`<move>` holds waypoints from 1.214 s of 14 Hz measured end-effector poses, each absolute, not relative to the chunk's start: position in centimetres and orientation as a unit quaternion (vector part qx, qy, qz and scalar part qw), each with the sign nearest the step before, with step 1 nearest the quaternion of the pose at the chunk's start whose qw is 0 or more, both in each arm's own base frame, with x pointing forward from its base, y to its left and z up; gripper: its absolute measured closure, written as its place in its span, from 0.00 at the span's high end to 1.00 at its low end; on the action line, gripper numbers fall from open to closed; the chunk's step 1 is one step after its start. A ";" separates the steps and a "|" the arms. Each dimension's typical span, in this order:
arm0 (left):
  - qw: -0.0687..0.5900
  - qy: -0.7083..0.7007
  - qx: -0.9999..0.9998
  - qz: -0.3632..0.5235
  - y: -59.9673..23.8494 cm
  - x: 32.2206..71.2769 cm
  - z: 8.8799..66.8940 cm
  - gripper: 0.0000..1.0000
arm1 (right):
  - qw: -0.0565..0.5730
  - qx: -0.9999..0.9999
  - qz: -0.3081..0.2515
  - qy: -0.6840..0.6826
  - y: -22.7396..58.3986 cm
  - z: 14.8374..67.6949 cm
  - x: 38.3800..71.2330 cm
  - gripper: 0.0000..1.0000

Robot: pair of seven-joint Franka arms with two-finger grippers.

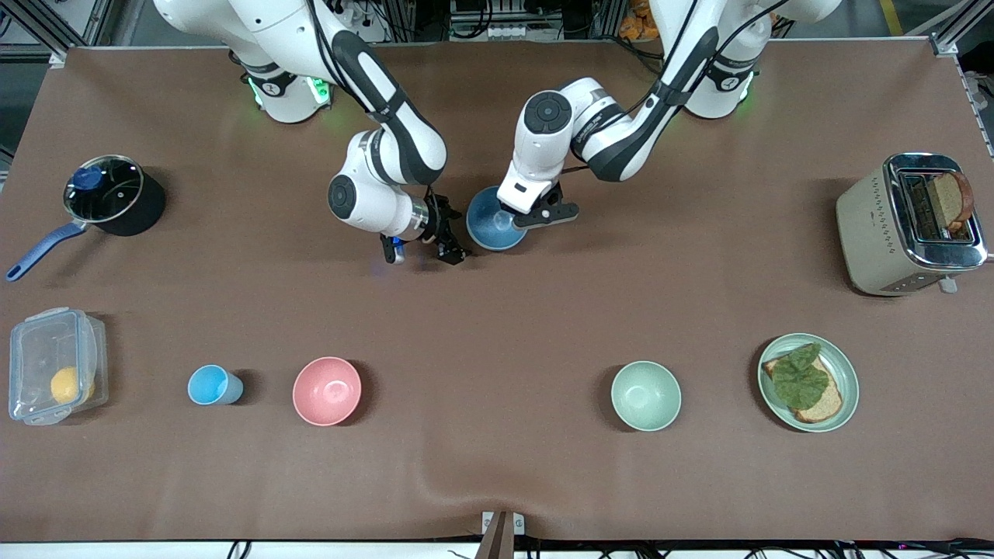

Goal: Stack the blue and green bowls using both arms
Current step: 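Lower the green bowl with the right gripper while the left gripper lowers the blue bowl, then open both grippers, releasing the blue bowl inside the green bowl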

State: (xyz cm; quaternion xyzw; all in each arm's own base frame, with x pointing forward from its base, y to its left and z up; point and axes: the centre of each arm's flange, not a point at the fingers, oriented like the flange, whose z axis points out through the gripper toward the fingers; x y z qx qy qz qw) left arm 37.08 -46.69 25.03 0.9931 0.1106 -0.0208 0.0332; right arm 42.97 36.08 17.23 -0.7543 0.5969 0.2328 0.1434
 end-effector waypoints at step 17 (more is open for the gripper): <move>0.038 0.112 0.993 -0.019 -47.6 37.9 25.8 0.43 | 0.151 -0.763 0.232 0.585 36.1 17.4 43.1 1.00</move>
